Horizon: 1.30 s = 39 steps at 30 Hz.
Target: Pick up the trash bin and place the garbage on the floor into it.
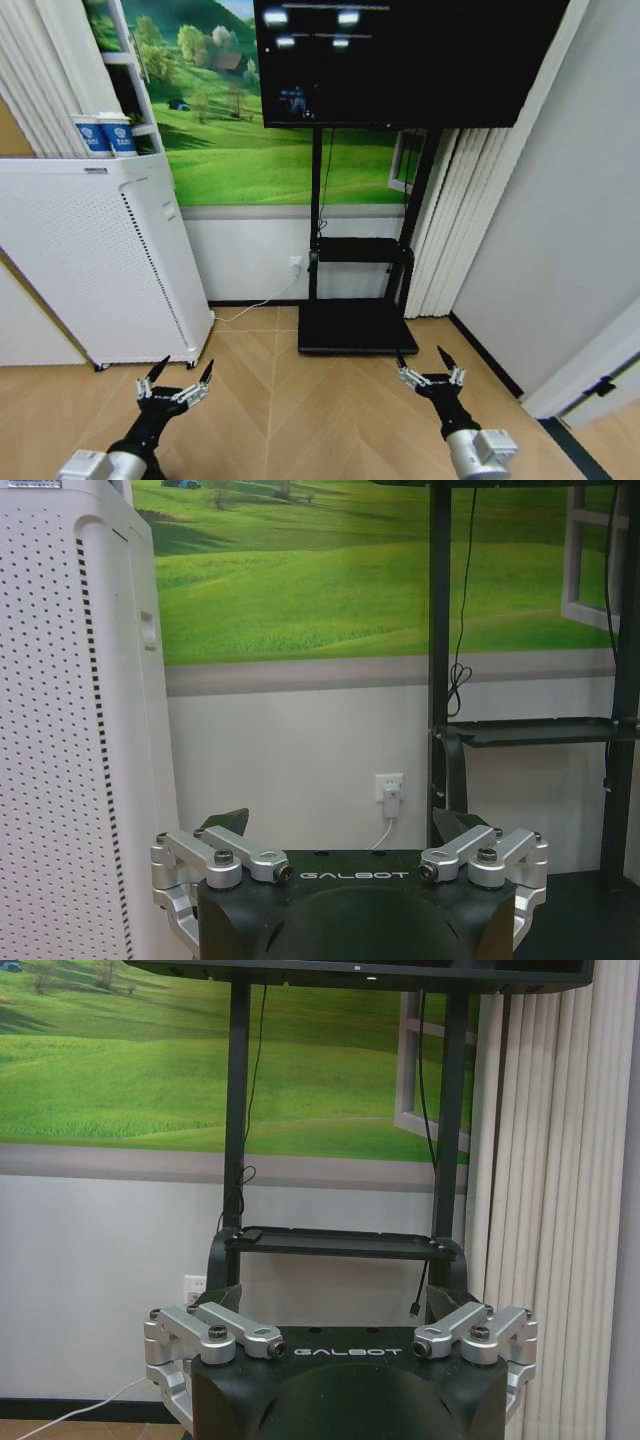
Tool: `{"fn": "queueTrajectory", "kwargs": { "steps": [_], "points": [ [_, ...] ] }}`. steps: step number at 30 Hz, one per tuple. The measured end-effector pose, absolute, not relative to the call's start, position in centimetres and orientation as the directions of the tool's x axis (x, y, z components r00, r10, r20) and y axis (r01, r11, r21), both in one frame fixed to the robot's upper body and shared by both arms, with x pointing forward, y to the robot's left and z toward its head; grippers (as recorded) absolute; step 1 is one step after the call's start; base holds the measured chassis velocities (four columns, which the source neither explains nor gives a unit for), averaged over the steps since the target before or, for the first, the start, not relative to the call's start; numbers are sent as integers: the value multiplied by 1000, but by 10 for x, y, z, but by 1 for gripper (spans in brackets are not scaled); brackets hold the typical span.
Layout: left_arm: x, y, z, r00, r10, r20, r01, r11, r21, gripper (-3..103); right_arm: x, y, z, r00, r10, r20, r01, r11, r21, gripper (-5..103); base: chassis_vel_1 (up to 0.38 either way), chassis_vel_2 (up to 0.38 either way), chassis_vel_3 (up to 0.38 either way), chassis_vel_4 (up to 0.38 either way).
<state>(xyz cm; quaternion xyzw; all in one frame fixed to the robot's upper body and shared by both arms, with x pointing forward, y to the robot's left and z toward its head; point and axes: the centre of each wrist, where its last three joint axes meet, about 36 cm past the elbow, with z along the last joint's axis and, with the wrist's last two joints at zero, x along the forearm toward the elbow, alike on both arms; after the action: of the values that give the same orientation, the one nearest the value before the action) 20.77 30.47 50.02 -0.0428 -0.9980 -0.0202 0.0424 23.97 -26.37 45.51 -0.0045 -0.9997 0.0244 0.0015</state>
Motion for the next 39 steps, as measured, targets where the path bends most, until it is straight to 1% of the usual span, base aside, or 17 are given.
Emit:
{"fn": "queueTrajectory", "kwargs": {
  "steps": [6, 28, 39],
  "points": [
    [208, 305, 500, -993, 84, 86, 87, 996, 37, 100, 240, -264, 455, -1000, 9, 3, 9, 999, -49, 100, 57, 71, -56, -76],
    [208, 305, 500, -993, 84, 86, 87, 996, 37, 100, 240, -264, 455, -1000, 9, 3, 9, 999, -49, 100, 13, 13, -13, -12],
    [208, 305, 500, -993, 84, 86, 87, 996, 37, 100, 240, -264, 455, -1000, 9, 3, 9, 999, -49, 100, 113, 127, -127, -122]
  ]
}}
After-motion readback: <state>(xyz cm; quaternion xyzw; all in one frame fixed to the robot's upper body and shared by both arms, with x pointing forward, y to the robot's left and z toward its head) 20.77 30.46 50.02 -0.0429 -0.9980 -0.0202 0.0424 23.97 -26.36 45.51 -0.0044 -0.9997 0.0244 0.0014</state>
